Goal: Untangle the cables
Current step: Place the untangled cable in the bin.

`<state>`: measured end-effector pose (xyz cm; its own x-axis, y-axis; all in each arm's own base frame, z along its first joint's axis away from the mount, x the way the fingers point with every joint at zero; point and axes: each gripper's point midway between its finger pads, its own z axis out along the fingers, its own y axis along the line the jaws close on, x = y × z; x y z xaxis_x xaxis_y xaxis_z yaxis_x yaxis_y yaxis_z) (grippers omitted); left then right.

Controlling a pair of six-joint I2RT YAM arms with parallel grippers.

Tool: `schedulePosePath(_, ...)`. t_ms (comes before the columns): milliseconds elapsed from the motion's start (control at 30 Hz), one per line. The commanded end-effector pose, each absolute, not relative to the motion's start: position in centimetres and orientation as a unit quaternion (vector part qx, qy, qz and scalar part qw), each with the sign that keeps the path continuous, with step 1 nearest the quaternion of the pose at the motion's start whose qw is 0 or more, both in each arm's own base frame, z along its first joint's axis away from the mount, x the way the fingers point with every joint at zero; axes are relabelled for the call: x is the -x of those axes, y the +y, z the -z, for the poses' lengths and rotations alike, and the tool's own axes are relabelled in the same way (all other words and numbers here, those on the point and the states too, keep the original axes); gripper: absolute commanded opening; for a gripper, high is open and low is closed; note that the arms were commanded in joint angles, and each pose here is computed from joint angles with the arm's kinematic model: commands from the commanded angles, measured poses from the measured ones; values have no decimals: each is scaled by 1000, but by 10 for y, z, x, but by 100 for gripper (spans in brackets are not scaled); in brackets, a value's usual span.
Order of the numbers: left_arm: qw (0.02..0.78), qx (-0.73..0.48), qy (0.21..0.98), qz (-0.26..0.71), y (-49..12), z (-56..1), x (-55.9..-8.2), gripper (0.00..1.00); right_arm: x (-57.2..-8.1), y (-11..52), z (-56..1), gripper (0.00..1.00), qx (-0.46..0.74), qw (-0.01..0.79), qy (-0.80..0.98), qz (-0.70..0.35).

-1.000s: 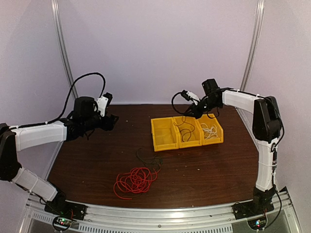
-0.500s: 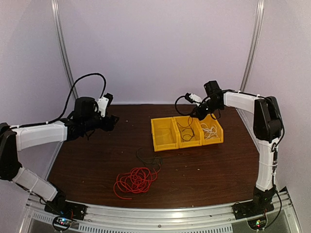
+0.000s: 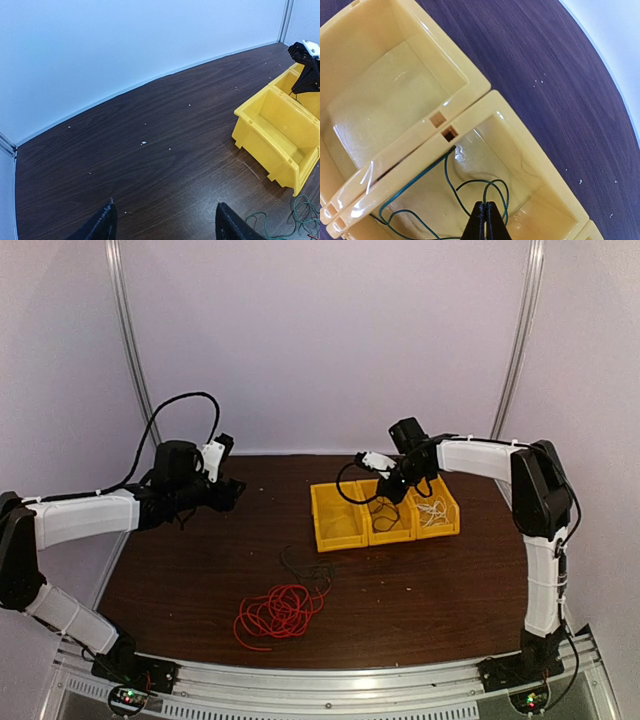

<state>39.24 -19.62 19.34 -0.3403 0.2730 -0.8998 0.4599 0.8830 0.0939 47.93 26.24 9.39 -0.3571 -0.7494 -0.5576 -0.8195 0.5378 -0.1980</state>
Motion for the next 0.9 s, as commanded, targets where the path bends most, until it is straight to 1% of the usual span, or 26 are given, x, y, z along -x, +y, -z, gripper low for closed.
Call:
schedulePosePath(0,549,-229,798,97,-201,-210,-395,68,-487,246,-95,5,467,301,831,-18)
schedulePosePath(167,548,-232,797,103,-203,-211,-394,68,-477,242,-116,18,468,303,830,-21)
schedulePosePath(333,543,-235,800,106,-205,-208,-395,68,-468,241,-151,32,462,325,825,-28)
schedulePosePath(467,538,-233,803,107,-205,-204,-395,68,-458,240,-180,38,461,340,819,-36)
schedulePosePath(567,528,-241,805,126,-211,-199,-392,68,-443,248,-198,39,470,351,807,-68)
schedulePosePath(733,484,-252,820,173,-229,-185,-384,59,-409,273,-221,40,500,367,774,-128)
schedulePosePath(867,442,-239,836,220,-245,-170,-377,53,-369,304,-226,37,558,360,729,-165)
